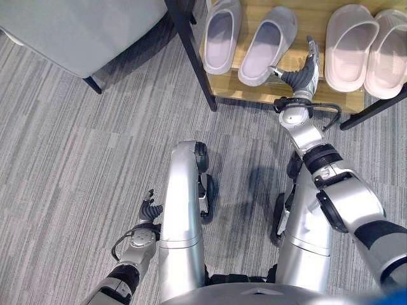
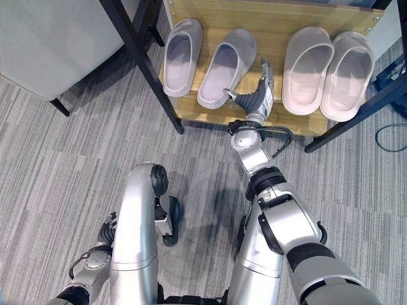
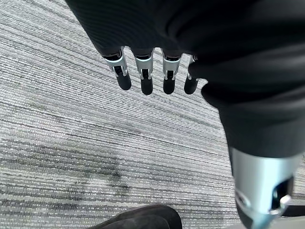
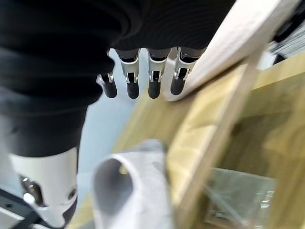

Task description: Arrange the slippers neatly on the shoe rack.

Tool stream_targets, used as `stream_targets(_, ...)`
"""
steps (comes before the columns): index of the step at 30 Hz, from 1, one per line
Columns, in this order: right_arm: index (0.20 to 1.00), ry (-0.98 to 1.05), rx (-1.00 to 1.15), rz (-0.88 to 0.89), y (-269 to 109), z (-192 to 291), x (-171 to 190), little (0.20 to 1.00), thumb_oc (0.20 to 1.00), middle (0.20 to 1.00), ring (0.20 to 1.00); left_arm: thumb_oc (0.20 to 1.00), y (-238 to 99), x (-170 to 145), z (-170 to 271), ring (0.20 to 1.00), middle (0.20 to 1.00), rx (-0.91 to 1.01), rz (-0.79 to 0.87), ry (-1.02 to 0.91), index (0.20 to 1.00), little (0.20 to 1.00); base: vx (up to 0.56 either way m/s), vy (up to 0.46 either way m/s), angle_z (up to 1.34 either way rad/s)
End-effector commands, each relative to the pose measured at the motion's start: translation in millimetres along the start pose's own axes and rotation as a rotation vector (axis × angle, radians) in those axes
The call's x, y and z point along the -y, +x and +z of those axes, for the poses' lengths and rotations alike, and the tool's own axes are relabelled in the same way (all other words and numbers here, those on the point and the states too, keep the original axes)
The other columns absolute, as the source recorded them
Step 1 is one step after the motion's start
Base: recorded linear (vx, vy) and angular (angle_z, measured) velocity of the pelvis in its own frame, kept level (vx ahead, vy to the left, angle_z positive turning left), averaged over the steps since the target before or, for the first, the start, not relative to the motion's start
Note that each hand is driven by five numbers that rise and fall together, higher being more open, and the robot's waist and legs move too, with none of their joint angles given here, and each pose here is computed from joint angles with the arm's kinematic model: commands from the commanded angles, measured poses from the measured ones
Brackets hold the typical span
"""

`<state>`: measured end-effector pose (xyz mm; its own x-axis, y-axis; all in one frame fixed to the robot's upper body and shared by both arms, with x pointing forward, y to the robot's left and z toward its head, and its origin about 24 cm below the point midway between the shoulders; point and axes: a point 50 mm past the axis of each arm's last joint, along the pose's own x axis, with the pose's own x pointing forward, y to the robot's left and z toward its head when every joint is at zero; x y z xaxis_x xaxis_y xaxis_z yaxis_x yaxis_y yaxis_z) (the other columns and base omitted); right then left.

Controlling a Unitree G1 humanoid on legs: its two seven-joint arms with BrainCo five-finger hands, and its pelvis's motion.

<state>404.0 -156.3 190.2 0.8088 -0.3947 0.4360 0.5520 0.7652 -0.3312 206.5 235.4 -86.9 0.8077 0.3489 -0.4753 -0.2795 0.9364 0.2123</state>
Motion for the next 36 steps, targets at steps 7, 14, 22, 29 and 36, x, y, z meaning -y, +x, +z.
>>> stream_targets(7,1.000,0.126,0.128,-0.008,41.1,53.7,27.0,1.000,1.000,1.000,1.000,1.000,-13.6,-24.6,-11.7,1.000,1.000,0.026,-0.017,0.058,1.000,1.000,0.00,0.021,0.05)
stream_targets(14,1.000,0.108,0.125,0.063,41.4,61.3,15.6,1.000,1.000,1.000,1.000,1.000,-12.3,-22.2,-10.3,1.000,1.000,0.026,-0.033,0.052,1.000,1.000,0.01,0.022,0.04)
stream_targets(22,1.000,0.042,0.089,-0.004,59.9,58.8,38.8,1.000,1.000,1.000,1.000,1.000,-19.6,-30.5,-16.0,1.000,1.000,0.028,-0.052,0.071,1.000,1.000,0.03,0.055,0.13)
stream_targets(29,1.000,0.024,0.114,-0.066,73.8,70.9,60.6,1.000,1.000,1.000,1.000,1.000,-20.2,-35.3,-15.7,1.000,1.000,0.035,-0.052,0.071,1.000,1.000,0.02,0.024,0.08)
stream_targets(36,1.000,0.072,0.093,-0.126,80.4,76.7,72.2,1.000,1.000,1.000,1.000,1.000,-18.6,-28.9,-17.6,1.000,1.000,0.026,-0.057,0.064,1.000,1.000,0.02,0.021,0.09)
